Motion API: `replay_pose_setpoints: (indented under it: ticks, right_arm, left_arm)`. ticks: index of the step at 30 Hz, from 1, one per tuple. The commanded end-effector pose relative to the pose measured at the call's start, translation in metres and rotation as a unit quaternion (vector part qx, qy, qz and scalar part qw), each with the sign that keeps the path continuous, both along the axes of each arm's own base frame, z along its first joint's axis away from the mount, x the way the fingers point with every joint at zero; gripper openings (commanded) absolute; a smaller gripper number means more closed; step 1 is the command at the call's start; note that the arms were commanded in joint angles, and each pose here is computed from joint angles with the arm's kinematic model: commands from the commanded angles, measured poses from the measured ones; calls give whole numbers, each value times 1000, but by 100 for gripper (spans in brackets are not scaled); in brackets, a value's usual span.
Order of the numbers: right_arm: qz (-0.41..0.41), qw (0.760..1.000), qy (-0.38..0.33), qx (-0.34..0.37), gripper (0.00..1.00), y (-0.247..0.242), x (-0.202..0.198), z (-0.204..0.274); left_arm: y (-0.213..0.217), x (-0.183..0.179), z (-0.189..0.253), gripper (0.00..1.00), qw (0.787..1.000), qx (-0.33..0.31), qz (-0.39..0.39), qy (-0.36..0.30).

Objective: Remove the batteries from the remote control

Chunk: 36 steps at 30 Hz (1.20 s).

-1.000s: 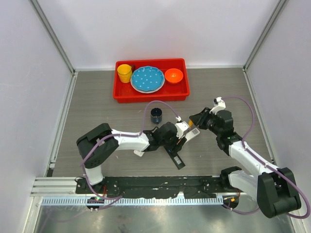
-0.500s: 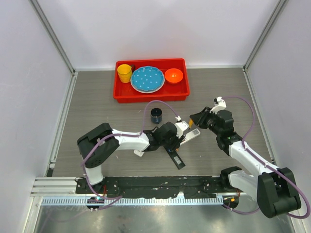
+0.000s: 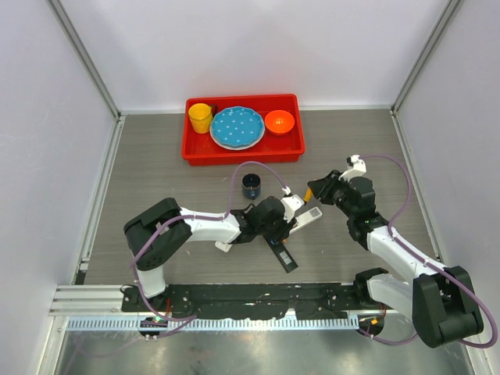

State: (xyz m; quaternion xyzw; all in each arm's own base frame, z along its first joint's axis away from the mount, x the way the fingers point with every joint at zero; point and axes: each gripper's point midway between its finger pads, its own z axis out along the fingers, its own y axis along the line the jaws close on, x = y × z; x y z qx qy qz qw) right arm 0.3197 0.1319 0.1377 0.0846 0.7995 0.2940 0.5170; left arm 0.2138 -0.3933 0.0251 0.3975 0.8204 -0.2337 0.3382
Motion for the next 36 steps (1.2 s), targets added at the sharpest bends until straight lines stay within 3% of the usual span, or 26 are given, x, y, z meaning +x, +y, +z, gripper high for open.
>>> replay_pose_setpoints:
  ticks: [1,36]
  right_arm:
    - [-11,999,-41,-3,1,-3,8,12]
    - [25,999,27,4,1,14,-5,-39]
  left_arm:
    - [7,-10,-12,2,1000,19,-14,19]
    - [6,-10,-14,0,999,26,-16,22]
